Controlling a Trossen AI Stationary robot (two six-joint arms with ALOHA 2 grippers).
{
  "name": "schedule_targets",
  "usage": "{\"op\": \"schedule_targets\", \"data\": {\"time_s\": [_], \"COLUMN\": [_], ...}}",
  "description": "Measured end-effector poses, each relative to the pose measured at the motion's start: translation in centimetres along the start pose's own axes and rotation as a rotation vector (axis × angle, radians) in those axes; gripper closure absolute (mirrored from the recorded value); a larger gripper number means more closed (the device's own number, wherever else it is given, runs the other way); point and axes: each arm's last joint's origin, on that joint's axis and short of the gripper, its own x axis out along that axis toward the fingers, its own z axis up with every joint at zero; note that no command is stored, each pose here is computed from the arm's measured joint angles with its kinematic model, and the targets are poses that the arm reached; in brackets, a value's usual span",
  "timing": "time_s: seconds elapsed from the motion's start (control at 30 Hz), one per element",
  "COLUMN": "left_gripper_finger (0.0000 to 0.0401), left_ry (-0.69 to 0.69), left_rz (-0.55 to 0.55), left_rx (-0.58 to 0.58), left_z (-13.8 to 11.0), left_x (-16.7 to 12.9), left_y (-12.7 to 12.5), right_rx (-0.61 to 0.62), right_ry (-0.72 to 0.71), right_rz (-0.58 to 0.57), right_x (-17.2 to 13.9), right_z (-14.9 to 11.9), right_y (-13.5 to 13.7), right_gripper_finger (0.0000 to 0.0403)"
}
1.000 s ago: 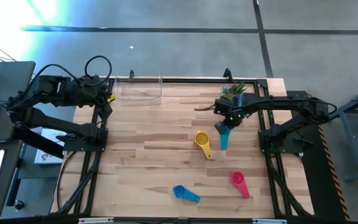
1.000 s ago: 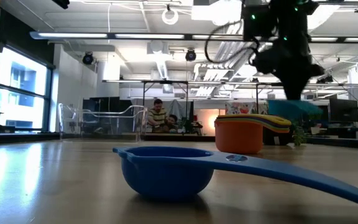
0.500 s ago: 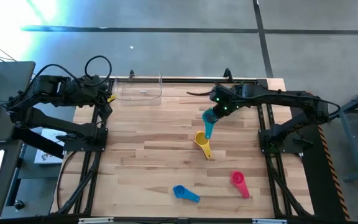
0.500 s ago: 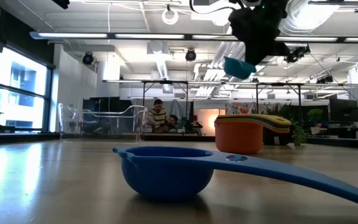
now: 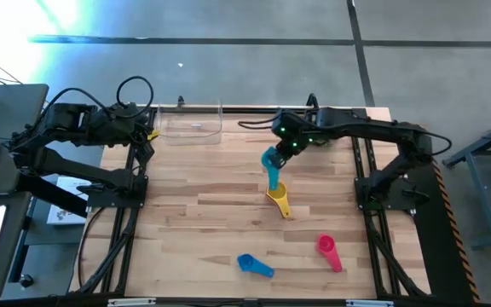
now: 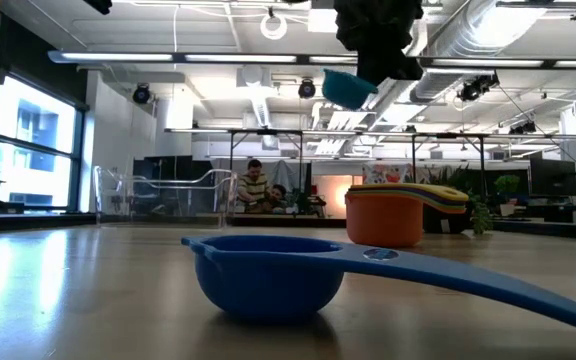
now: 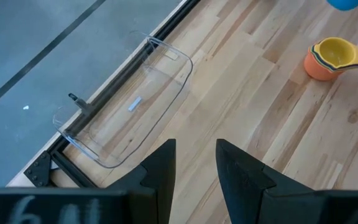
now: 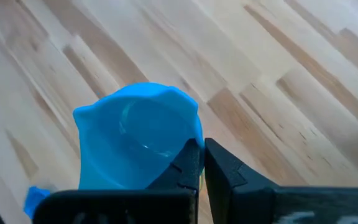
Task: Nest measuring cups in basket
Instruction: Stack the light blue measuring cup on top of the yellow measuring cup
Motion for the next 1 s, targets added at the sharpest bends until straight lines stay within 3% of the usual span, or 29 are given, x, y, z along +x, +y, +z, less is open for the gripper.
{"op": "schedule_targets", "data": {"time_s": [0.33, 0.67, 1.0], "left_gripper_finger": [0.0298, 0.0298, 0.0298], "left_ry": [0.001, 0.001, 0.001], "left_rz": [-0.001, -0.001, -0.001], "left_rx": [0.001, 0.001, 0.002], "left_z": [0.0, 0.0, 0.0], "left_x": [0.0, 0.0, 0.0], "left_y": [0.0, 0.0, 0.0], "right_rx": [-0.087, -0.21, -0.225], "right_ry": [0.218, 0.318, 0.401], "right_rz": [-0.033, -0.042, -0.086], "right_x": [3.2, 5.8, 7.7], "right_z": [0.4, -1.1, -1.7], "right_y": [1.3, 3.5, 3.7], "right_gripper_finger": [0.0403, 0.0403, 0.0403]}}
